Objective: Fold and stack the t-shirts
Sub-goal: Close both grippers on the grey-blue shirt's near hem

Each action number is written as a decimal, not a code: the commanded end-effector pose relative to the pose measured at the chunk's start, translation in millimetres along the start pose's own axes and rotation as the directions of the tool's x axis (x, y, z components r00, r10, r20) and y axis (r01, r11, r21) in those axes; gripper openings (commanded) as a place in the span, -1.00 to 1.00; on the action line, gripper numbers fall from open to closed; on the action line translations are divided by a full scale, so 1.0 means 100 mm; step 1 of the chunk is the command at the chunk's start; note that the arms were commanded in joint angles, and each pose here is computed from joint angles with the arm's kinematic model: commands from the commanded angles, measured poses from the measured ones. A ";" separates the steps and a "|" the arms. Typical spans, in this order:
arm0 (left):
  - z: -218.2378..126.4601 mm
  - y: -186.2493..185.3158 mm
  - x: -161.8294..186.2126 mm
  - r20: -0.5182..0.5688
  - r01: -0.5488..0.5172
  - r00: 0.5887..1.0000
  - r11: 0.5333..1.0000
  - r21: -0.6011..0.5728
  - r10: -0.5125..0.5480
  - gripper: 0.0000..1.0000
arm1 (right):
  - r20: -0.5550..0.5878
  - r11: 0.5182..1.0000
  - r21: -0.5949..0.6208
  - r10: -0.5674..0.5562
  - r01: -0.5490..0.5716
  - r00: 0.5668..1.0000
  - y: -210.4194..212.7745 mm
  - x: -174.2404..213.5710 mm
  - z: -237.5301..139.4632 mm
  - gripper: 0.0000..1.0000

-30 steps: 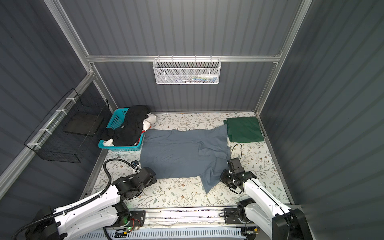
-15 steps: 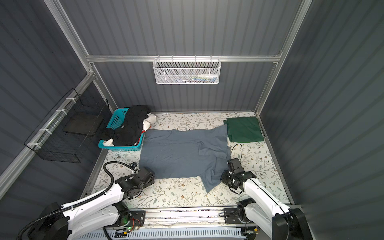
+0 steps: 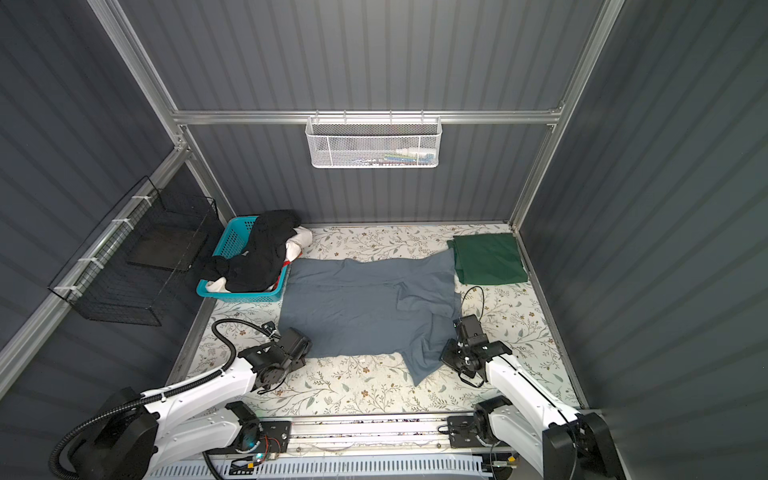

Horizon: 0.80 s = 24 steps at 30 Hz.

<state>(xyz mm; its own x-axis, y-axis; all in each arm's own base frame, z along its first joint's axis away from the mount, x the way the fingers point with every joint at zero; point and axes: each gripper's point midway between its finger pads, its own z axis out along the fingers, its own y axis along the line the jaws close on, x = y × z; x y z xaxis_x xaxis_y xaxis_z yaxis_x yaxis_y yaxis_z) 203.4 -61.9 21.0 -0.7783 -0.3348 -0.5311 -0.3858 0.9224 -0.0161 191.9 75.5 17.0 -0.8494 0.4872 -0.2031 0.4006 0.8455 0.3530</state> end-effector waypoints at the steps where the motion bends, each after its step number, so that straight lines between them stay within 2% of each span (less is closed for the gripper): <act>1: 0.00 -0.05 -0.13 0.027 -0.019 0.999 1.000 -0.011 0.020 0.21 | 0.003 1.000 -0.006 -0.026 0.026 1.000 0.05 -0.02 -0.06 -1.00; 4: 0.02 -0.06 -0.12 0.011 -0.032 0.999 0.999 -0.029 0.032 0.19 | 0.011 0.999 -0.008 -0.032 0.032 0.999 0.06 -0.03 -0.09 -1.00; 11: 0.03 -0.07 -0.12 0.010 -0.029 1.000 0.999 -0.026 0.029 -0.13 | 0.029 0.999 -0.037 -0.036 0.037 0.999 0.15 -0.09 -0.17 -1.00; 13: 0.02 -0.07 -0.12 0.010 -0.029 1.000 0.999 -0.020 0.029 -0.30 | 0.031 0.998 -0.040 -0.041 0.042 0.999 0.18 -0.11 -0.20 -1.00; 14: 0.02 -0.07 -0.11 0.010 -0.031 0.999 0.999 -0.017 0.031 -0.32 | 0.031 0.998 -0.039 -0.044 0.045 0.999 0.19 -0.12 -0.21 -1.00; 15: 0.02 -0.08 -0.11 0.008 -0.032 0.999 0.999 -0.010 0.032 -0.56 | 0.031 0.998 -0.034 -0.048 0.049 0.998 0.19 -0.13 -0.23 -1.00; 16: 0.02 -0.08 -0.10 0.006 -0.034 0.999 0.999 -0.008 0.035 -0.70 | 0.035 0.998 -0.020 -0.053 0.053 0.998 0.18 -0.14 -0.24 -1.00; 21: 0.02 -0.09 -0.10 -0.011 -0.052 0.999 0.998 -0.020 0.051 -0.71 | 0.054 0.997 0.014 -0.074 0.074 0.996 0.15 -0.19 -0.35 -1.00; 24: 0.00 -0.12 -0.10 -0.019 -0.064 0.998 0.998 -0.010 0.064 -0.86 | 0.063 0.997 0.013 -0.073 0.073 0.995 0.15 -0.19 -0.43 -1.00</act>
<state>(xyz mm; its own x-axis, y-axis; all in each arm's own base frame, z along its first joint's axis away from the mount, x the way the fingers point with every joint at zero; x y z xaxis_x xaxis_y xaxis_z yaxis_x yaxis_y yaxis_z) 214.8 -67.4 22.2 -0.7976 -0.2914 -0.5282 -0.3523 0.9357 0.0159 204.8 75.2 58.2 -0.8476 0.4554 -0.2723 0.3488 0.8649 0.3609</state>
